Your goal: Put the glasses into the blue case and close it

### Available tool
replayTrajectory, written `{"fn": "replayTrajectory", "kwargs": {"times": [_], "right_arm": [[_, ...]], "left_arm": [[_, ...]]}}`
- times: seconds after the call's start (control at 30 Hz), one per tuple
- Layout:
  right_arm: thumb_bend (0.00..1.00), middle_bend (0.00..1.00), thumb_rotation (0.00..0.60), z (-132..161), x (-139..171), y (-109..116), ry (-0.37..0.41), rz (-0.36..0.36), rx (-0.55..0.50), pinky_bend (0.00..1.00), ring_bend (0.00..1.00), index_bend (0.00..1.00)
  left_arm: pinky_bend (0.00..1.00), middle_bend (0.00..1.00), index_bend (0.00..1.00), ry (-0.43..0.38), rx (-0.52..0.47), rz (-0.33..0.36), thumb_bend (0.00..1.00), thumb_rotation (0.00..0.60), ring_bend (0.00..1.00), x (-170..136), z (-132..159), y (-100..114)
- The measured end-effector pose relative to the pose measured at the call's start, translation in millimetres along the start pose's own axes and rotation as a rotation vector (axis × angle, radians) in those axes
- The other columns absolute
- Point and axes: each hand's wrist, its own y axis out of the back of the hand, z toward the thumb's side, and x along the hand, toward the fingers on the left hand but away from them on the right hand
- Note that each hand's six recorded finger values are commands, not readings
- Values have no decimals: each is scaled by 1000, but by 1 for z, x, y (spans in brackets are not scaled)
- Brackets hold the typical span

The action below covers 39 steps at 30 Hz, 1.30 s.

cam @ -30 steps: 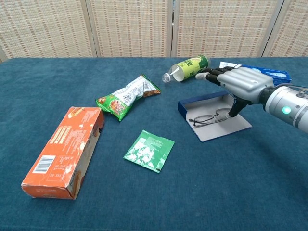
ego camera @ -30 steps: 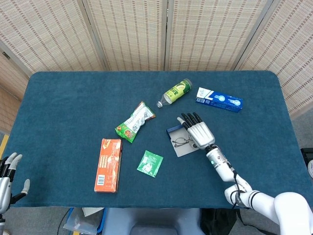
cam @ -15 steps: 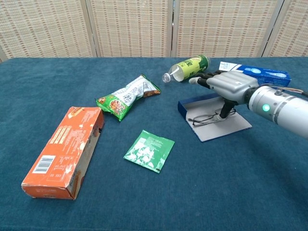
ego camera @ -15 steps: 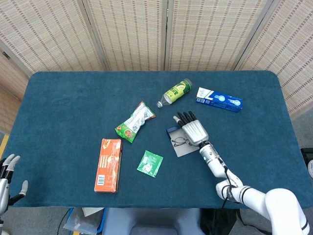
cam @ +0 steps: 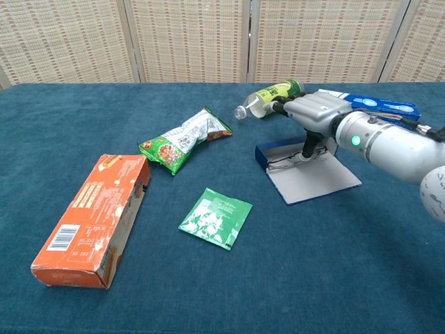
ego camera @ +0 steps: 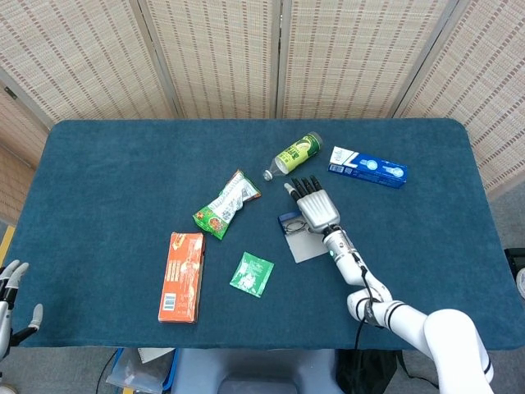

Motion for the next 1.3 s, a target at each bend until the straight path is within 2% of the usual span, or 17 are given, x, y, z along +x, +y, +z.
{"fn": "replayTrajectory", "kwargs": {"times": [0.33, 0.8, 1.1, 1.3], "right_arm": [[180, 0, 600, -3, -3, -7, -22, 20, 18, 0, 0, 0], [179, 0, 600, -2, -17, -1, -51, 11, 34, 0, 0, 0], [180, 0, 600, -10, -9, -1, -47, 5, 24, 0, 0, 0], [180, 0, 600, -16, 8, 1, -23, -13, 4, 0, 0, 0]], "left_arm": [[0, 0, 81, 0, 1, -6, 424, 600, 0, 0, 0, -1], [0, 0, 81, 11, 1, -3, 425, 600, 0, -1, -3, -1], [0, 0, 80, 0, -1, -4, 424, 600, 0, 0, -1, -1], [0, 0, 80, -7, -3, -2, 424, 600, 0, 1, 2, -1]]}}
